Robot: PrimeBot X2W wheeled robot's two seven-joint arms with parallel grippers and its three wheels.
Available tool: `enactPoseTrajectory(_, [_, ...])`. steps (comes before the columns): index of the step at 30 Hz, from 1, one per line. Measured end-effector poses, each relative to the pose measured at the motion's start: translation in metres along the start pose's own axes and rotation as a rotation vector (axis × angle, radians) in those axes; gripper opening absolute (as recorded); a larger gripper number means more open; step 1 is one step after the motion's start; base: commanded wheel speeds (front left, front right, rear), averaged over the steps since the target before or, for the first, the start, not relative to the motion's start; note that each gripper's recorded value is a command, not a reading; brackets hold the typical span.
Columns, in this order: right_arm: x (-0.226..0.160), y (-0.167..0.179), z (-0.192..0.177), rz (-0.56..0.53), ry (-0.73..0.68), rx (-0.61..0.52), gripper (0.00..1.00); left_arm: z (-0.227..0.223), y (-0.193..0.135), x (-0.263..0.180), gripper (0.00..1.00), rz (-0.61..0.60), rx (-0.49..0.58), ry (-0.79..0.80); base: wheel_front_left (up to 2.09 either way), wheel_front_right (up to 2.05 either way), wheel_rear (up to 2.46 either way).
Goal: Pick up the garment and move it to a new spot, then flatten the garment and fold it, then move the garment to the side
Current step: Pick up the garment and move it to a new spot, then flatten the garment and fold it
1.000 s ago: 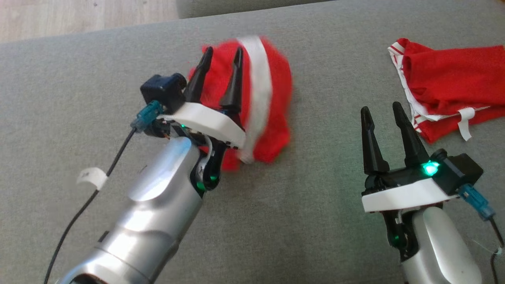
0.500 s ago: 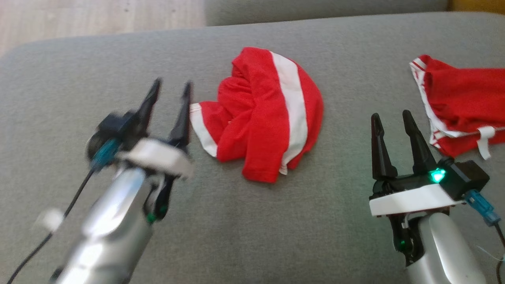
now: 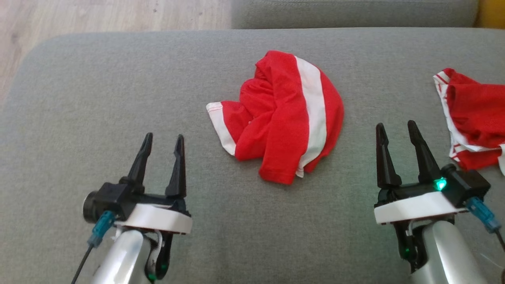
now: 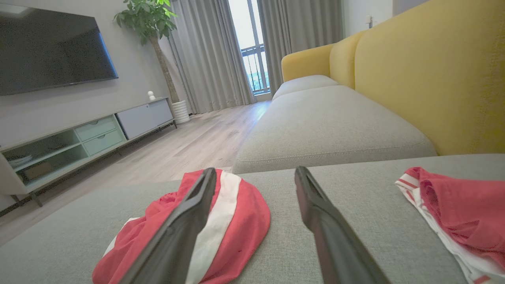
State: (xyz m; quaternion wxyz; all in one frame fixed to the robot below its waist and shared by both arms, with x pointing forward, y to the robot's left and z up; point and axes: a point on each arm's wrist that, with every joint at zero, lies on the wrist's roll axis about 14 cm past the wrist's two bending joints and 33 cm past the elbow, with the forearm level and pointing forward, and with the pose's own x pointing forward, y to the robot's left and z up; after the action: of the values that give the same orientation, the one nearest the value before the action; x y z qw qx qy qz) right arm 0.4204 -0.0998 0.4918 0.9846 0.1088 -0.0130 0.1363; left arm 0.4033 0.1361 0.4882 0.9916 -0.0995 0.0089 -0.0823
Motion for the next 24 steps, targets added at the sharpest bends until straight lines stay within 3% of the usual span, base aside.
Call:
enactPoseTrajectory(5, [0.017,0.007,0.001,0.035,0.016,-0.062,1.0,0.002,0.008,-0.001,1.0,0.021,-0.003,-0.014,0.0,0.0,0.0])
enactPoseTrajectory(13, [0.083,0.029,0.01,0.114,0.072,-0.12,1.0,-0.011,0.013,-0.004,1.0,0.04,-0.009,0.019,0.0,0.0,0.0])
enactPoseTrajectory(18, [0.119,0.023,-0.026,0.113,0.27,-0.143,1.0,-0.024,0.024,-0.009,1.0,0.073,-0.017,0.058,0.0,0.0,0.0])
enactPoseTrajectory(24, [0.137,0.012,-0.083,0.112,0.534,-0.182,1.0,-0.026,0.041,-0.014,1.0,0.119,0.014,0.073,0.0,0.0,0.0])
